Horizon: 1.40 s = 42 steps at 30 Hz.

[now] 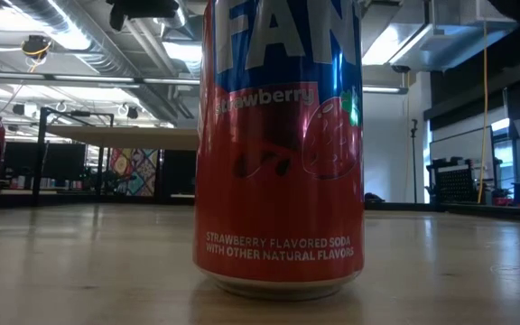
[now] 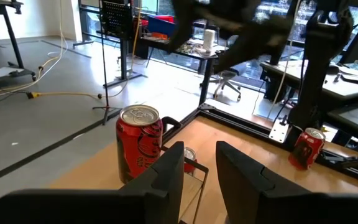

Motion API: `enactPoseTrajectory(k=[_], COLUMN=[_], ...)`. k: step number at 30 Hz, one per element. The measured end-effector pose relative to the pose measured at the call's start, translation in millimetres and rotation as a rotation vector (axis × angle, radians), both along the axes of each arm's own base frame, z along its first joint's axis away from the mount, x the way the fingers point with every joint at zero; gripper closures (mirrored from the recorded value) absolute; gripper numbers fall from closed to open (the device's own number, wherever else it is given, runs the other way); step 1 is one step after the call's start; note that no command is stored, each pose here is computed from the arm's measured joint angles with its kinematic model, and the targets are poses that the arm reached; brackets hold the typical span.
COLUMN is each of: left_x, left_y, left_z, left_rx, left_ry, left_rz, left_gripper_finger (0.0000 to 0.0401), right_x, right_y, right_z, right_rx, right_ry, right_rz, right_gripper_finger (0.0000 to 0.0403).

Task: Place canned beverage on shelf
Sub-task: Put the red black soda can on the shelf aligned with the other red black soda can

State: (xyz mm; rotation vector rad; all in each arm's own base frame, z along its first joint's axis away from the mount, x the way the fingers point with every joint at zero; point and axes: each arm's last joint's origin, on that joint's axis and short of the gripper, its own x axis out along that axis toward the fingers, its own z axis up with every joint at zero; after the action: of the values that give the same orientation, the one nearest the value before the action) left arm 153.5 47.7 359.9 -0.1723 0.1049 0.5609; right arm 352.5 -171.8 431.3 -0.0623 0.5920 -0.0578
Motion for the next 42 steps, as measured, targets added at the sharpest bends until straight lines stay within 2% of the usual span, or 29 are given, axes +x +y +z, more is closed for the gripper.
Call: enactPoseTrajectory(k=[4,10,16,22,25,28,33,36,42], left_x=[0,0,1,6,13,24,50,68,105], left_y=[0,0,0,-2,-6,-14,-34,-48,-83], left_z=[0,0,0,-2,-4,-4,1,15,43], left_rx=[0.000,0.000,-0.002,-0.063,-0.082,-0.092,-0.075,-0.062,-0.033], left_ry=[0.000,0.000,0.003,-0.013,-0.008,-0.023,-0.082,-0.045,0.151], left_rz=[0.000,0.000,-0.002,-0.093,-0.194,-0.320,-0.451,-0.478,-0.542], left_gripper_finger=[0.0312,0.0312,0.0312,0.0312,0.0312,0.0312,0.0312,0.0312,0.0312], right_x=[-19,-48,-73,-99,-108,-112,-119,-125,-142], right_y=[34,79,117,148,155,160,172,182,200], right_z=[8,18,30,45,49,52,53,57,65], right_rx=[0.085,0.208,0.272,0.213,0.202,0.187,0.171,0.176,0.128], right_ry=[0.119,0.272,0.342,0.346,0.334,0.325,0.339,0.325,0.288], right_rz=[0.040,0.022,0.024,0.005,-0.021,-0.013,0.025,0.059,0.097], right_gripper_finger=[0.0055,0.0055,0.0055,0.0055,0.0055,0.0055,0.0055,0.0055,0.0055])
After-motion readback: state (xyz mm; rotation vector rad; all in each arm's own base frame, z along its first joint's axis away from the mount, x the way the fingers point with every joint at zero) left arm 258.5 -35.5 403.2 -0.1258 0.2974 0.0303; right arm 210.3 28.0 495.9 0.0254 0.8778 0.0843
